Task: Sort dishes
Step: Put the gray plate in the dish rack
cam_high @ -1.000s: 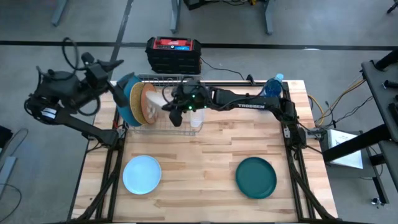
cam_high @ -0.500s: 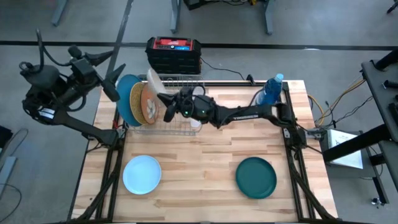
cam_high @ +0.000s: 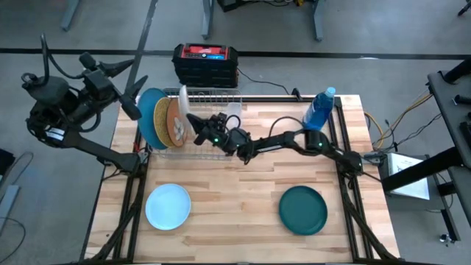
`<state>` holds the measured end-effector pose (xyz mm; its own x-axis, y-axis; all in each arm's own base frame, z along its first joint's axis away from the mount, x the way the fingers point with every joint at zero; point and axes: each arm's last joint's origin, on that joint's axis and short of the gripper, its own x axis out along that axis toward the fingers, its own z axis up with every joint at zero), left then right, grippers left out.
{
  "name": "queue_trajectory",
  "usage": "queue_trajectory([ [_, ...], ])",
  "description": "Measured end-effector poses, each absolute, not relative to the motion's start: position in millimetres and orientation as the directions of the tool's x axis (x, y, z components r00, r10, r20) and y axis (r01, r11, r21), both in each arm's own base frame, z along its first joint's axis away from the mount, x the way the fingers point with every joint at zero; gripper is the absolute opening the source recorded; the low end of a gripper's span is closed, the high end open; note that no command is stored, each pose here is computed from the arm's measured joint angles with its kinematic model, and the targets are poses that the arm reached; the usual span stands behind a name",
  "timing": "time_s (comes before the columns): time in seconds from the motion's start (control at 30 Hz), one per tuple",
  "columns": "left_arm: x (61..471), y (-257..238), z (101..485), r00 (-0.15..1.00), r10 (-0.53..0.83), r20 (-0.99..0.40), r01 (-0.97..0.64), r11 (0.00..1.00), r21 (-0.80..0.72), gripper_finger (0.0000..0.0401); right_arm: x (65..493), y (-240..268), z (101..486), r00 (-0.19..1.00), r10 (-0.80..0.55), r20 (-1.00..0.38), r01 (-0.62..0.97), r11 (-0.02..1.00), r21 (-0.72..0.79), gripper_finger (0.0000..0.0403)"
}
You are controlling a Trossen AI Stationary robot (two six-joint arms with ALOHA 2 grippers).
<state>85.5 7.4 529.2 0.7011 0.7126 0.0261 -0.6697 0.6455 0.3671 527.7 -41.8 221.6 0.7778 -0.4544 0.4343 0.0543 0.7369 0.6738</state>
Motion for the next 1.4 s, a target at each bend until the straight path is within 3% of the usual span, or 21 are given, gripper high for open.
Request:
queue_trajectory([
  [0.63,82.4,8.1,528.0,0.701,0.712,0.019,-0.665,0.645,0.377,0.0235,568.1,-19.8,213.2,0.646,-0.601,0.471,0.167,0.713,0.681,0.0],
  [1.4,83.4,7.9,525.8,0.702,0.712,0.004,-0.657,0.644,0.392,0.0235,574.9,-24.0,203.1,0.726,-0.559,0.4,0.114,0.672,0.732,0.0],
])
